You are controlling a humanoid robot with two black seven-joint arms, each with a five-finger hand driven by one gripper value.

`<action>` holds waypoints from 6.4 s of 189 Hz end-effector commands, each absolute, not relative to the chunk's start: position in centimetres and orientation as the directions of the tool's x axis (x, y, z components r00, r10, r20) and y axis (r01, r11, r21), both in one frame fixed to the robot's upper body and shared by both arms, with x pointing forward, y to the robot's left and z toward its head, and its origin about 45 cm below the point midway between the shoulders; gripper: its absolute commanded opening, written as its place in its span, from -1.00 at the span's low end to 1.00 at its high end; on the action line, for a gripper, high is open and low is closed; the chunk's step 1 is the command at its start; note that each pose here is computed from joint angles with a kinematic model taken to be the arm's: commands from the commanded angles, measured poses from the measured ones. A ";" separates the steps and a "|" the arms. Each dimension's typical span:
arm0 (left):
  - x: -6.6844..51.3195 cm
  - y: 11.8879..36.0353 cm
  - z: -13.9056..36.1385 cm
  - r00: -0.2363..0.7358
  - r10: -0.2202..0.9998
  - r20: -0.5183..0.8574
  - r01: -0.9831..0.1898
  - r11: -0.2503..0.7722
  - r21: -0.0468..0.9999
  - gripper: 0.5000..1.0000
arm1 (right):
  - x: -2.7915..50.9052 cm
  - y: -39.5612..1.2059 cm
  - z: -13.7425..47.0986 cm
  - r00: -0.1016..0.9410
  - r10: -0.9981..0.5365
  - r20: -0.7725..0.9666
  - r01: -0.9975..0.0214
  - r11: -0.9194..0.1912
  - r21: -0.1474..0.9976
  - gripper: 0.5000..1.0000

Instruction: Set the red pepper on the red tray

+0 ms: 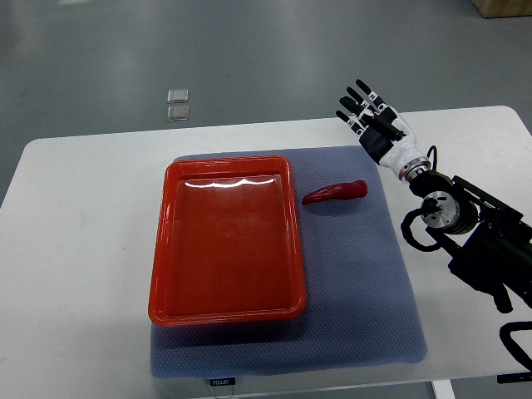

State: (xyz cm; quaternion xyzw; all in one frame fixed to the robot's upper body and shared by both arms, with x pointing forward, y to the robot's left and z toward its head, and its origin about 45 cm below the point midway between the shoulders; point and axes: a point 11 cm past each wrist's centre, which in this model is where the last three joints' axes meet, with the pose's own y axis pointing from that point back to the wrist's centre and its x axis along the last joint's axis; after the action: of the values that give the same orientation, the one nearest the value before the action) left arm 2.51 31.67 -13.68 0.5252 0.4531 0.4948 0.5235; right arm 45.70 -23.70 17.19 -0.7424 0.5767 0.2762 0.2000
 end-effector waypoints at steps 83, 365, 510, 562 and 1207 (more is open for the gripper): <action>2.5 31.8 -13.7 0.098 0.994 0.051 -0.042 -0.047 0.998 1.00 | 46.2 -23.4 18.2 0.229 -0.780 -0.583 -0.957 -0.289 0.011 0.66; 2.5 31.9 -13.7 0.099 0.994 0.053 -0.042 -0.049 0.998 1.00 | 45.1 -23.2 16.8 0.745 -0.050 0.665 -0.597 -0.494 0.632 0.26; 2.5 31.9 -13.7 0.098 0.994 0.053 -0.042 -0.049 0.998 1.00 | 44.9 -23.6 16.5 0.751 -0.029 0.659 -0.588 -0.483 0.649 -1.00; 2.5 31.9 -13.7 0.098 0.994 0.053 -0.042 -0.049 0.998 1.00 | 46.9 -23.6 20.6 0.718 -0.031 0.695 -0.618 -0.487 0.617 -1.00; 2.5 31.5 -13.7 0.100 0.994 0.041 -0.042 -0.037 0.998 1.00 | 45.0 -22.7 16.0 0.138 -0.708 -0.693 -0.978 -0.208 0.017 0.66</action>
State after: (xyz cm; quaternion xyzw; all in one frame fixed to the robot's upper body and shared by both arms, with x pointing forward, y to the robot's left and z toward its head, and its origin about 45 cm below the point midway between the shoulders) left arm 2.51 31.54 -13.69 0.5246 0.4536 0.4940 0.5245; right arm 45.59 -22.60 16.88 -0.7208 0.5860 0.2889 0.2314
